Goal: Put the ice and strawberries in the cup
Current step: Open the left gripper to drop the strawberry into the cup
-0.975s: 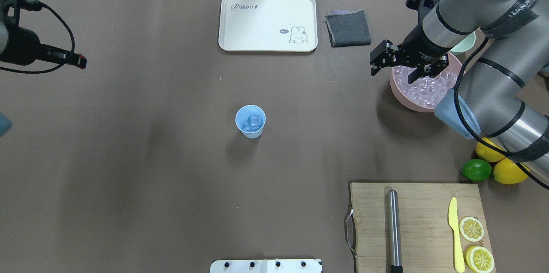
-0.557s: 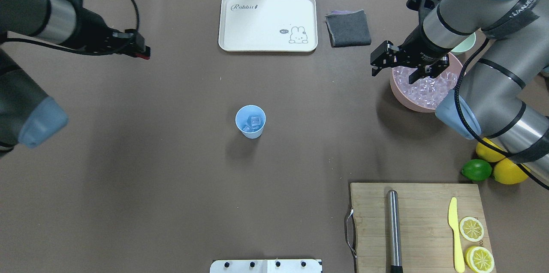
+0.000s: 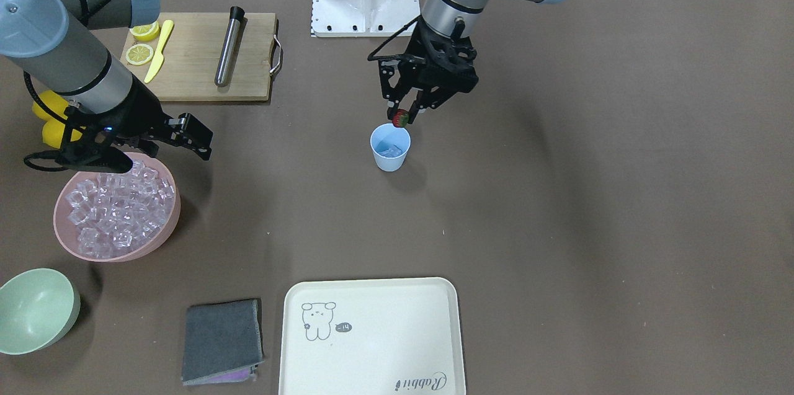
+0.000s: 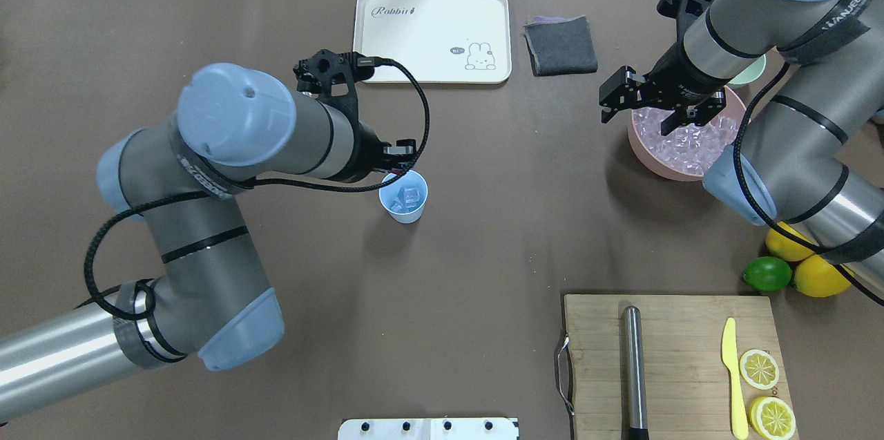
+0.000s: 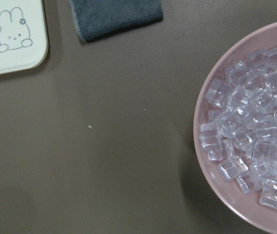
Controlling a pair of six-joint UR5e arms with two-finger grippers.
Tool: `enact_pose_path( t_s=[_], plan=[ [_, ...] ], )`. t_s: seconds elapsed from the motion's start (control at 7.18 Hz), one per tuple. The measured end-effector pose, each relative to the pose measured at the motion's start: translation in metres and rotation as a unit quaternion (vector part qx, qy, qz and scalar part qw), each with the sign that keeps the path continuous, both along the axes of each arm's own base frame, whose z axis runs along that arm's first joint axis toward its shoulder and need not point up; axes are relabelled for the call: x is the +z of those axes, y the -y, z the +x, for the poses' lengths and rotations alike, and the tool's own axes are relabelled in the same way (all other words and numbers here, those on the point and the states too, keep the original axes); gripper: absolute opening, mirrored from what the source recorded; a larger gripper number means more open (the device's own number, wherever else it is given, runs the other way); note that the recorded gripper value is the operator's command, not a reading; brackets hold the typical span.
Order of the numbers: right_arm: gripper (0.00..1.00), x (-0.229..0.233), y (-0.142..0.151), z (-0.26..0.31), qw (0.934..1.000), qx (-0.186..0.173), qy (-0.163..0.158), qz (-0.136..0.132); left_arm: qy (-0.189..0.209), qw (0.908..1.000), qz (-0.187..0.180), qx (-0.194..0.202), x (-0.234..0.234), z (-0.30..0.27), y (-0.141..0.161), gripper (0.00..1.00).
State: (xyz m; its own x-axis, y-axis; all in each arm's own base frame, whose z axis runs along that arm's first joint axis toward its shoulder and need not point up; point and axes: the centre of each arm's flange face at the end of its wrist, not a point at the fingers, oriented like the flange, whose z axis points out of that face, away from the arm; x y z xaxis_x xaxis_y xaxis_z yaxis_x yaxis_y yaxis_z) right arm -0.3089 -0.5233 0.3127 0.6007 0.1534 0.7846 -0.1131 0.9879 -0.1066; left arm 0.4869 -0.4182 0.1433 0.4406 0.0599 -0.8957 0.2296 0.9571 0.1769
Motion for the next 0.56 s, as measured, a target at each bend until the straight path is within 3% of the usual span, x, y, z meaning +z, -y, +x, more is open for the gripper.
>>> enact_pose_path(
  t_s=[0.42, 0.56],
  plan=[
    [0.99, -0.003, 0.0, -0.001, 1.0, 0.002, 0.002, -0.001, 0.029, 0.9996, 0.001, -0.003, 0.013, 0.036, 0.007, 0.0],
    [0.99, -0.003, 0.0, -0.001, 1.0, 0.002, 0.002, -0.001, 0.036, 0.9993, 0.002, -0.004, 0.021, 0.042, 0.01, 0.14]
  ],
)
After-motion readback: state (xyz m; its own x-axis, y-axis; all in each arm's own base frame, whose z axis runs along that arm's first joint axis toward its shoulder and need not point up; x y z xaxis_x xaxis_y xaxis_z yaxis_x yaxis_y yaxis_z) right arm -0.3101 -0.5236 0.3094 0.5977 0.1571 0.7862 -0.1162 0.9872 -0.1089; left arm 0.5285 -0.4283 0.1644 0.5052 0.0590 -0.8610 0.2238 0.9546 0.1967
